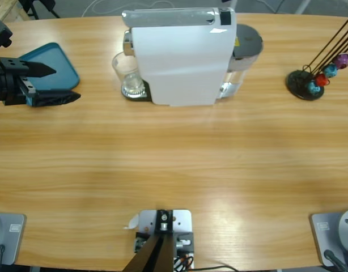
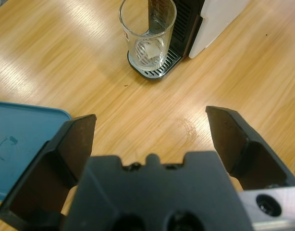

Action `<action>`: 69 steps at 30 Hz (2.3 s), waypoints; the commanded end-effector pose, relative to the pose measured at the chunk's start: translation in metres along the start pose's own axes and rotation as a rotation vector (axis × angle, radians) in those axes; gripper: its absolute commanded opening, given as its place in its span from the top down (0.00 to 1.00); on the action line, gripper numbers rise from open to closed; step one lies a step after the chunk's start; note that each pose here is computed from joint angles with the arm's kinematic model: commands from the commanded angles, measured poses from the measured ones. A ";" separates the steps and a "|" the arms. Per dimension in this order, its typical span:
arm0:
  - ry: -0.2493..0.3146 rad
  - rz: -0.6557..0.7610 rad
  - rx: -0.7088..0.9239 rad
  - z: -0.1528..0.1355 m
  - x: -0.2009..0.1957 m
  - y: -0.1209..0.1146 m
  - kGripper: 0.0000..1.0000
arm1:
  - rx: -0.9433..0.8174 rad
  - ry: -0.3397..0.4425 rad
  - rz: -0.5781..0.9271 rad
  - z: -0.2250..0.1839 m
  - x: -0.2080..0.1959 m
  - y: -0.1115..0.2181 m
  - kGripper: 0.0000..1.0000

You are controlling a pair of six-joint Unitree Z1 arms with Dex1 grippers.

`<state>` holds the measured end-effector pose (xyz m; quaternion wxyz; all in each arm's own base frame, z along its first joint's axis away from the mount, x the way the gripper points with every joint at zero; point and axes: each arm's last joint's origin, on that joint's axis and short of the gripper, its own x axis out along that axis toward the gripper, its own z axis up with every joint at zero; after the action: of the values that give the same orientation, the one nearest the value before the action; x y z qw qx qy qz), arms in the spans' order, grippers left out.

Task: Pour coffee

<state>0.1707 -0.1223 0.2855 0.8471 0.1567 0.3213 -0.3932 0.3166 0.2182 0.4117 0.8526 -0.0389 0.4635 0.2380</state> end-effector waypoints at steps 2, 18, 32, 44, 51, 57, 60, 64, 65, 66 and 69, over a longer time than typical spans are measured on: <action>0.059 -0.031 -0.009 -0.012 0.014 -0.003 0.00 | 0.009 0.071 -0.042 0.000 0.030 -0.009 1.00; 0.058 -0.026 -0.008 -0.012 0.013 -0.003 0.00 | -0.003 0.070 -0.033 0.002 0.029 -0.009 1.00; 0.066 -0.028 -0.010 -0.013 0.015 -0.003 0.00 | -0.006 0.095 -0.019 0.000 0.038 -0.006 1.00; 0.056 -0.026 -0.008 -0.012 0.014 -0.002 0.00 | -0.089 -0.069 0.006 0.016 -0.027 0.008 0.23; 0.036 -0.024 -0.004 -0.011 0.009 -0.004 0.00 | -0.044 0.005 0.006 0.010 -0.034 0.018 0.00; 0.017 -0.018 -0.001 -0.010 0.004 -0.005 0.00 | 0.011 0.139 -0.022 0.001 -0.014 0.016 0.00; 0.002 -0.013 0.003 -0.006 0.002 -0.004 0.00 | 0.013 0.136 -0.020 0.002 -0.022 0.017 0.00; 0.006 -0.017 0.003 -0.009 0.001 -0.006 0.00 | 0.021 0.135 -0.018 0.002 -0.028 0.018 0.00; -0.004 -0.018 0.008 -0.010 -0.002 -0.007 0.00 | 0.020 0.132 -0.016 0.001 -0.031 0.019 0.00; -0.016 -0.018 0.012 -0.011 -0.007 -0.009 0.00 | 0.019 0.132 -0.015 -0.001 -0.035 0.019 0.00; -0.025 -0.016 0.017 -0.014 -0.011 -0.012 0.00 | 0.018 0.130 -0.017 -0.005 -0.046 0.018 0.00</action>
<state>0.1699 -0.1229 0.2858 0.8481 0.1568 0.3160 -0.3954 0.2935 0.2164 0.4468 0.8293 -0.0461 0.5088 0.2265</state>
